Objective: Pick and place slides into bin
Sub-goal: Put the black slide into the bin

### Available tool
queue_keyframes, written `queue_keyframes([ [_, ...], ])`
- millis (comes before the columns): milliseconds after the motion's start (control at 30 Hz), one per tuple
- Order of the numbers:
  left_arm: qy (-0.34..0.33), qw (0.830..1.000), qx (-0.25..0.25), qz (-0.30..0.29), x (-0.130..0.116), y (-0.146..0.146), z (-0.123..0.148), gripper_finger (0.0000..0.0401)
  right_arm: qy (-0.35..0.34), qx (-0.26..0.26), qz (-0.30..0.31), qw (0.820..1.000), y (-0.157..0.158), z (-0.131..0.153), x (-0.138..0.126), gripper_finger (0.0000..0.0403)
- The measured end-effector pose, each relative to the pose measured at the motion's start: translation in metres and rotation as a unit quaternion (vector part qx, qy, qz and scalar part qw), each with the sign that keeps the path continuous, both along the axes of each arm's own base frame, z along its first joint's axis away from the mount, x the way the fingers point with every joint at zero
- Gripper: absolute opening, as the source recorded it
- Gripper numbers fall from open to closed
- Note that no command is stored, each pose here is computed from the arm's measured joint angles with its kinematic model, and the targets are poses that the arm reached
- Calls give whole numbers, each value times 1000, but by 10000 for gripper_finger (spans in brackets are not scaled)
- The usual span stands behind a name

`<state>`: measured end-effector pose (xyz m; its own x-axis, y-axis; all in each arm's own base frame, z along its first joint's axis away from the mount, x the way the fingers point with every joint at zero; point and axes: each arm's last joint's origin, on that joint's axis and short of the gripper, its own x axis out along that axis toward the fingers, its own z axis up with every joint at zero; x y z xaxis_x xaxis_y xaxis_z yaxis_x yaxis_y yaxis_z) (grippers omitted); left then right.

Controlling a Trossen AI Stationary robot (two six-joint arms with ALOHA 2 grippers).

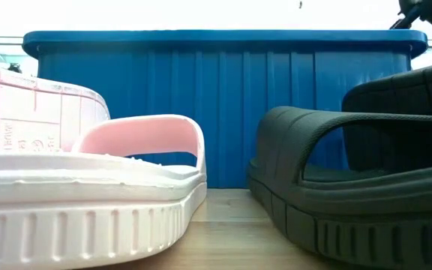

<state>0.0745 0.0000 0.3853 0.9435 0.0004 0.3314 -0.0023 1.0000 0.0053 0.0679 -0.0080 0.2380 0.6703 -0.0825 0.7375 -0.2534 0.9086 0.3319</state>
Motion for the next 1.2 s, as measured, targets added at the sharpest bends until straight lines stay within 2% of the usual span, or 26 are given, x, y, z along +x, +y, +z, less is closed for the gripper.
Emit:
queue_keyframes([
  [100,-34,999,4,9,1,0,7,0,-29,20,-17,999,-1,3,-4,29],
  [200,-68,996,5,58,6,3,14,0,-25,38,-31,998,-2,10,-5,34],
  [333,-94,994,6,63,20,3,19,1,13,38,-37,998,-2,32,-5,55],
  [400,-96,993,14,66,26,3,21,10,52,19,-60,997,-3,48,-4,73],
  [533,-92,993,14,67,35,3,25,63,135,-27,-103,985,-3,82,-1,122],
  [633,-96,993,13,66,37,3,33,121,155,-56,-119,979,-3,109,3,159],
  [700,-103,993,-8,57,37,3,39,158,150,-73,-110,980,-2,128,6,178],
  [867,-135,982,-133,-8,33,3,58,212,135,-116,-59,982,1,168,15,203],
  [933,-141,982,-125,-7,31,3,65,219,134,-128,-31,982,2,183,19,204],
  [1033,-146,986,-80,-18,30,1,73,222,159,-121,0,980,2,199,28,203],
  [1200,-133,988,-74,-27,37,1,80,222,256,-107,28,960,0,216,50,196],
])
